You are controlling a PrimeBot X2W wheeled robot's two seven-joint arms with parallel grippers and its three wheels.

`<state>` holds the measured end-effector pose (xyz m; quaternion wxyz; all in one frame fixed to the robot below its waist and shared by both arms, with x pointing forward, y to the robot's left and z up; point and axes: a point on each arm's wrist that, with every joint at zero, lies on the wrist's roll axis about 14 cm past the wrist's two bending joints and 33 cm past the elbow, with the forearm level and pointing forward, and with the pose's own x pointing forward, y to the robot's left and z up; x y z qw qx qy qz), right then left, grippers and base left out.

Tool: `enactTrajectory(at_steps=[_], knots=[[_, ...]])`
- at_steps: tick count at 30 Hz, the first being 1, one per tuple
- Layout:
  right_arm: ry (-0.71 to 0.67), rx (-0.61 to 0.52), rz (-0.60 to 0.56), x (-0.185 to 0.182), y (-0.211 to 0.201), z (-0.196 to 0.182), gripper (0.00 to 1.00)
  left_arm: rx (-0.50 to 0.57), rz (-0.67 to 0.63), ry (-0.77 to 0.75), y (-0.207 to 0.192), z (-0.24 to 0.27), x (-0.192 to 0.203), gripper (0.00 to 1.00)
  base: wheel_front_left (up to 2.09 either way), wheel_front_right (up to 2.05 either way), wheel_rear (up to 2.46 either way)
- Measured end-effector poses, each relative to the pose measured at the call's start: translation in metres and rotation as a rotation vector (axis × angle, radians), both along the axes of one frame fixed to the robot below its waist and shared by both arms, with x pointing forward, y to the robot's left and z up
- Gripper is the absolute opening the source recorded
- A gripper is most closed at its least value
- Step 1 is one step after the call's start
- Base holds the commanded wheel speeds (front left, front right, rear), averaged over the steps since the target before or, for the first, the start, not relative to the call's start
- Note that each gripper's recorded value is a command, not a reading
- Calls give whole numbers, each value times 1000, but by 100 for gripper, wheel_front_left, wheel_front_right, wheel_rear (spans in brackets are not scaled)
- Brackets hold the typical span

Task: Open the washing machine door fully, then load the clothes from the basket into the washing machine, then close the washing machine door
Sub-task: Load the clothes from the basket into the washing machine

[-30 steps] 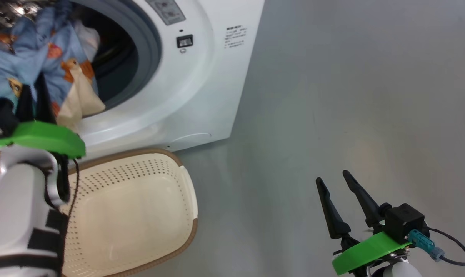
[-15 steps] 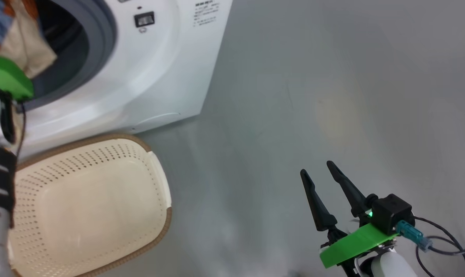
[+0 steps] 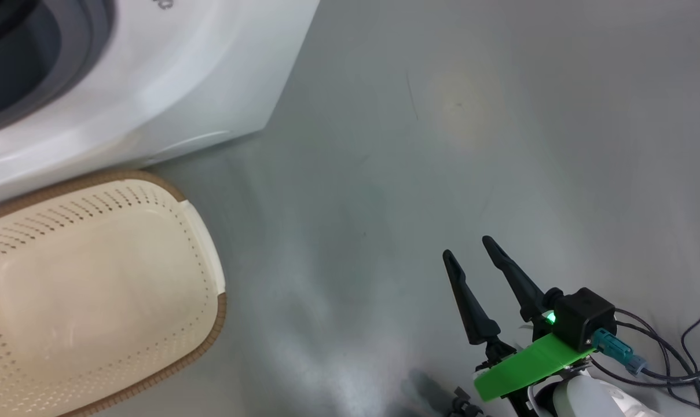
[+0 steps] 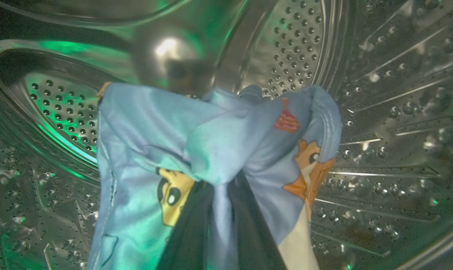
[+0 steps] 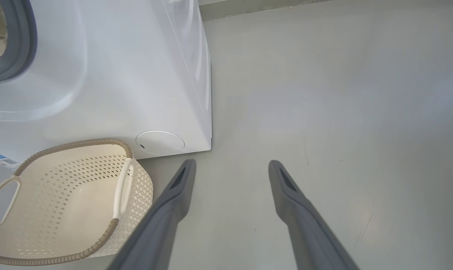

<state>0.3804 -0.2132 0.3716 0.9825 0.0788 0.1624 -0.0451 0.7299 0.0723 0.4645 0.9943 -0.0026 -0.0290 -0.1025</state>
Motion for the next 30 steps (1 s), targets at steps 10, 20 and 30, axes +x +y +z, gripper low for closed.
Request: enactTrajectory(at_steps=[10, 20, 30], knots=[[63, -6, -8, -2, -2, -21, 100, 7, 3, -41, -2, -9, 21, 0, 0, 0, 0], [79, 13, -17, -3, -1, -28, 100, -16, 8, -161, 0, 24, 29, 0, 0, 0, 0], [84, 9, -24, -5, -4, -29, 100, -31, 22, -195, 0, 32, 29, 0, 0, 0, 0]])
